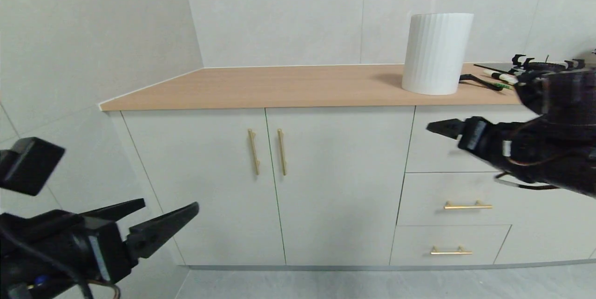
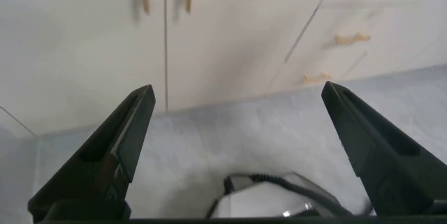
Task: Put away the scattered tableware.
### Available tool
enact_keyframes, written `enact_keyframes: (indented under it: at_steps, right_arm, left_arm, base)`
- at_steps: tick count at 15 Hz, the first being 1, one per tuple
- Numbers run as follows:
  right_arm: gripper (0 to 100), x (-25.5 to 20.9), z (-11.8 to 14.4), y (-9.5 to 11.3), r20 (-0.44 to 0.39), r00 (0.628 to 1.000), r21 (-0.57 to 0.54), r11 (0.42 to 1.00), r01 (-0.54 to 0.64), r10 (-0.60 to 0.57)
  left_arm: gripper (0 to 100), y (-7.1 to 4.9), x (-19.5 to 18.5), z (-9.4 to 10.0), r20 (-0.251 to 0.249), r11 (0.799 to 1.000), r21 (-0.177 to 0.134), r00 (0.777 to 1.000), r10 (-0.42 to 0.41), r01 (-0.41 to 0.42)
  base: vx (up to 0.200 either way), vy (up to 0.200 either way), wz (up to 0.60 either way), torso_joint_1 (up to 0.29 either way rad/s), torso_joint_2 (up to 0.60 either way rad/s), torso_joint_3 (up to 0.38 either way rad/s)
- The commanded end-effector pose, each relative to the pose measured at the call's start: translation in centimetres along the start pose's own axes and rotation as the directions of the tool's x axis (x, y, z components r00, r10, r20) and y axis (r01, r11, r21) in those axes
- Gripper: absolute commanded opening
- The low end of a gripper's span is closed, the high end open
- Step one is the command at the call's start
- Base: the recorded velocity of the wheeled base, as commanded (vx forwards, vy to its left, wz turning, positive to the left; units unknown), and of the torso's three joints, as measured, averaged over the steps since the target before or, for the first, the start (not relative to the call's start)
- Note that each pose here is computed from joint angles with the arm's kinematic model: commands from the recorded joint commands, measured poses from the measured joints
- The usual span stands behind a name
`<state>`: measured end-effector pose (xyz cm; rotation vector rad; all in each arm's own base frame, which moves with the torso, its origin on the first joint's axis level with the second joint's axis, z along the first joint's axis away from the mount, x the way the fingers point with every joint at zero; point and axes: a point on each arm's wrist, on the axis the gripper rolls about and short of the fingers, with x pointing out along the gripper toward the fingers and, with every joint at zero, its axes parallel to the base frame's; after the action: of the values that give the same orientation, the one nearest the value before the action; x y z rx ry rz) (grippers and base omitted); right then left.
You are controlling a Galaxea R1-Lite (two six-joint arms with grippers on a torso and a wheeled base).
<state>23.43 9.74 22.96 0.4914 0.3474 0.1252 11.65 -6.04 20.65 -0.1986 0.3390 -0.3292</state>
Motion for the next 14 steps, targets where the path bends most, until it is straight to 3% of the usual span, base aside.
enact_keyframes:
  at_steps: [1,3,5,8,10,11,13,14]
  right_arm:
    - [100,-14.2,-2.1,-5.8,0.228,0.973,-0.102,0.995,-0.004,0.027]
    - [100,-19.8,-5.2,-8.7,0.351,0.934,-0.187,0.982,0.010,0.057]
    - [100,-23.8,-8.1,-10.7,0.396,0.917,-0.262,0.963,0.056,0.055]
    - [100,-26.6,-10.7,-11.8,0.456,0.888,-0.253,0.948,0.194,-0.060]
    - [100,-26.9,-11.6,-11.8,0.508,0.835,-0.181,0.922,0.342,-0.210]
    - [100,-27.1,-11.9,-11.9,0.525,0.822,-0.172,0.918,0.358,-0.222]
    - [100,-27.5,-12.7,-11.9,0.558,0.796,-0.172,0.906,0.388,-0.235]
    - [100,-27.2,-13.1,-12.3,0.550,0.795,-0.180,0.894,0.411,-0.255]
  left_arm:
    - [100,1.6,-5.0,-1.1,0.167,0.999,0.010,0.985,0.040,-0.042]
    - [100,2.5,-8.3,-3.0,0.263,0.996,0.044,0.962,0.069,-0.084]
    - [100,3.1,-11.1,-5.0,0.324,0.992,0.054,0.942,0.087,-0.111]
    - [100,3.5,-13.6,-7.9,0.344,0.985,0.047,0.928,0.143,-0.169]
    - [100,3.4,-14.6,-10.2,0.404,0.983,0.074,0.906,0.125,-0.168]
    - [100,3.5,-14.1,-10.7,0.389,0.974,0.094,0.908,0.155,-0.207]
    - [100,3.6,-13.9,-10.9,0.392,0.960,0.104,0.898,0.200,-0.260]
    - [100,3.5,-13.6,-11.1,0.401,0.939,0.133,0.884,0.242,-0.317]
  base:
    - [0.000,0.000,0.00,0.000,0.00,0.000]
    - [0.000,0.000,0.00,0.000,0.00,0.000]
    - [0.000,0.000,0.00,0.000,0.00,0.000]
    - [0.000,0.000,0.00,0.000,0.00,0.000]
    - [0.000,0.000,0.00,0.000,0.00,0.000]
    - [0.000,0.000,0.00,0.000,0.00,0.000]
    - [0.000,0.000,0.00,0.000,0.00,0.000]
    - [0.000,0.000,0.00,0.000,0.00,0.000]
